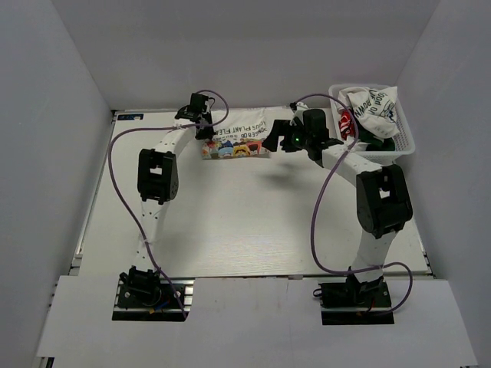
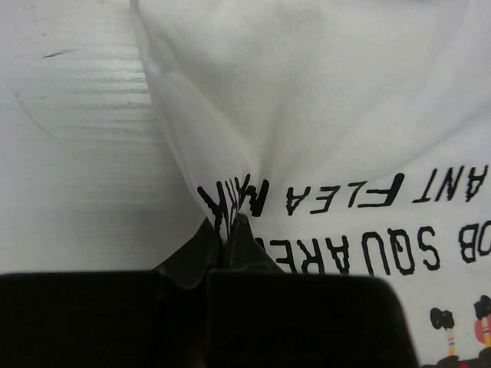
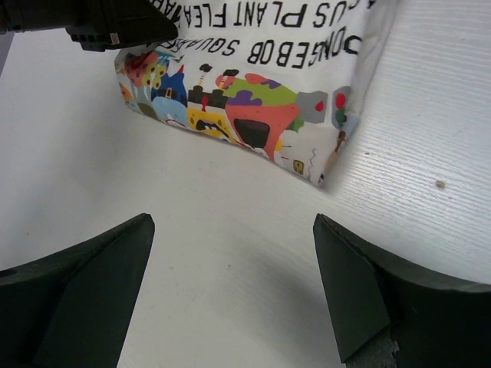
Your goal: Fold and stack the t-shirts
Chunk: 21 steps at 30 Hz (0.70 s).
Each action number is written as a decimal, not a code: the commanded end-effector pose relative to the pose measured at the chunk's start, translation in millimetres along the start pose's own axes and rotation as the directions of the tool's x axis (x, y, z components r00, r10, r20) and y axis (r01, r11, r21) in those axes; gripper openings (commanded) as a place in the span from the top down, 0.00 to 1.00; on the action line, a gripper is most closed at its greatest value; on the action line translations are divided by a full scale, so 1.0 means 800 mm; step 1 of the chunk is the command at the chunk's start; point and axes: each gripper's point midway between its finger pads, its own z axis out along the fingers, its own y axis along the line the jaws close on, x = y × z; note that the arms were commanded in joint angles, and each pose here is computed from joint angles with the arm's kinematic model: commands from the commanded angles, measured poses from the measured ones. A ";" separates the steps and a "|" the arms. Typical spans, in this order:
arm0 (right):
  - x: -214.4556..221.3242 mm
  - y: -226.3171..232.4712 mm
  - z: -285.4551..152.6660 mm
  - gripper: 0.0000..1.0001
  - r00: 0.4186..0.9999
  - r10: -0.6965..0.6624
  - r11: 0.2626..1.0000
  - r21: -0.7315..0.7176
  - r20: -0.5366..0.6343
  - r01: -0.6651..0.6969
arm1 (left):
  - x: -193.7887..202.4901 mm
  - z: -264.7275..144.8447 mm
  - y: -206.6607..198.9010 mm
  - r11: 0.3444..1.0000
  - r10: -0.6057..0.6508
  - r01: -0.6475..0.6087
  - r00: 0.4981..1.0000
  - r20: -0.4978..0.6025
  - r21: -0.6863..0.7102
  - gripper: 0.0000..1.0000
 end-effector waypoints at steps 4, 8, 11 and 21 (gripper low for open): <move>-0.037 0.002 -0.042 0.10 0.991 -0.077 0.995 0.064 0.111 0.070 | -0.044 -0.069 0.117 0.927 0.164 -0.144 0.986 0.028 -0.345 1.00; -0.023 -0.004 -0.047 0.10 0.991 -0.114 0.991 0.081 0.070 0.108 | -0.064 -0.102 0.193 0.846 0.242 -0.201 0.970 0.020 -0.493 1.00; -0.015 -0.010 -0.044 0.10 0.992 -0.119 0.989 0.094 0.041 0.114 | -0.083 -0.118 0.249 0.826 0.297 -0.239 0.954 0.034 -0.510 1.00; -0.003 -0.021 -0.036 0.10 0.996 -0.093 0.989 0.117 -0.007 0.094 | -0.128 -0.107 0.391 0.659 0.428 -0.355 0.902 -0.056 -0.663 1.00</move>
